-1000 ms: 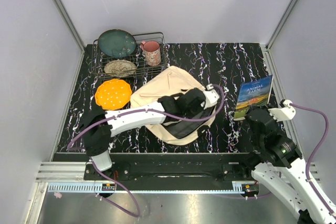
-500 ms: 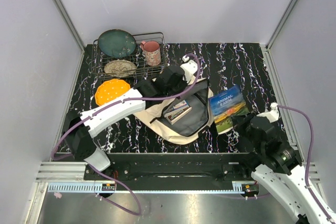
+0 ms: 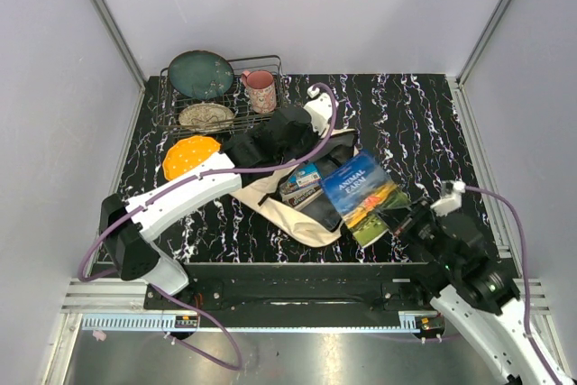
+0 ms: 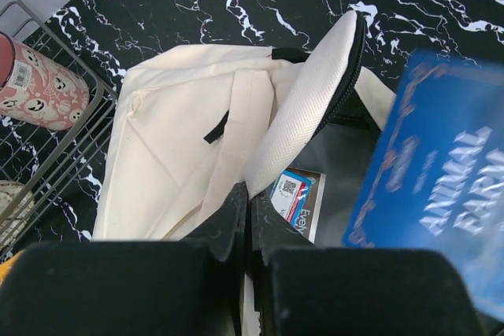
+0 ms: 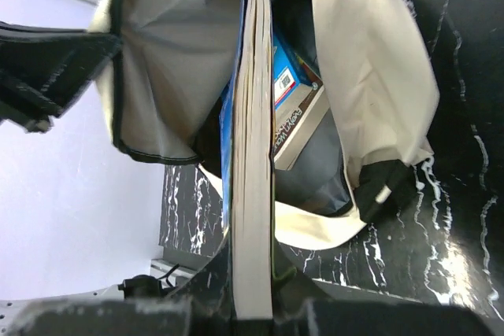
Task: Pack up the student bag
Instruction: Place the book in the student bag.
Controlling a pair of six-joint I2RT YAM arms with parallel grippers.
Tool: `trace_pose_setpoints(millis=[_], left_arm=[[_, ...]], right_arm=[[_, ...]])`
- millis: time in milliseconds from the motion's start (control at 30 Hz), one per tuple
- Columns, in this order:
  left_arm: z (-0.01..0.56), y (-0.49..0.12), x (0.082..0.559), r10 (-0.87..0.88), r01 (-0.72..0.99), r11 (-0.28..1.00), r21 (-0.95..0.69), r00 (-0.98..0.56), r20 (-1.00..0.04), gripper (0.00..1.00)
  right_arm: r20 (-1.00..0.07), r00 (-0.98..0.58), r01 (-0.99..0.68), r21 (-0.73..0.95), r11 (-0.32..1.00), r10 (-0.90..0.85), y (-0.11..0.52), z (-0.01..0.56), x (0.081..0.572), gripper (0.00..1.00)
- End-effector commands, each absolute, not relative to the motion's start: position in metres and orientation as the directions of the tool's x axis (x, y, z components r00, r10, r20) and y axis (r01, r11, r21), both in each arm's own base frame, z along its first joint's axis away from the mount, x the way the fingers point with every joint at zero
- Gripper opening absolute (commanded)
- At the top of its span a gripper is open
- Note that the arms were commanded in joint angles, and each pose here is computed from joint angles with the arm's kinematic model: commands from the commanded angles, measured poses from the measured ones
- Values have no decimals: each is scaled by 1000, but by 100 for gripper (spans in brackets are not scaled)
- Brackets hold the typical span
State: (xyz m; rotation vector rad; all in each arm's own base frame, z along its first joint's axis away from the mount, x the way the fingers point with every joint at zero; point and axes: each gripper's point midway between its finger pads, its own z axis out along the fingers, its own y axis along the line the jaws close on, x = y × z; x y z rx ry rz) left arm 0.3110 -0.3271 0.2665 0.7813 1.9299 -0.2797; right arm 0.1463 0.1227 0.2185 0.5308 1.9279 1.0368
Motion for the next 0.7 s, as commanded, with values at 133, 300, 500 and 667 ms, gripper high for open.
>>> trace_pose_setpoints(millis=[133, 300, 500, 667], left_arm=[[382, -335, 306, 118, 618, 786, 16, -123, -985, 0], [374, -338, 298, 121, 637, 771, 8, -134, -984, 0], [365, -343, 281, 118, 676, 737, -4, -134, -984, 0], [363, -344, 277, 125, 688, 725, -5, -138, -982, 0]], right_arm=[[-379, -649, -191, 921, 340, 660, 187, 238, 169, 0], [-358, -685, -196, 929, 313, 634, 209, 223, 186, 0], [-319, -665, -196, 947, 255, 675, 215, 215, 202, 0], [-301, -668, -190, 953, 235, 681, 219, 211, 206, 0]])
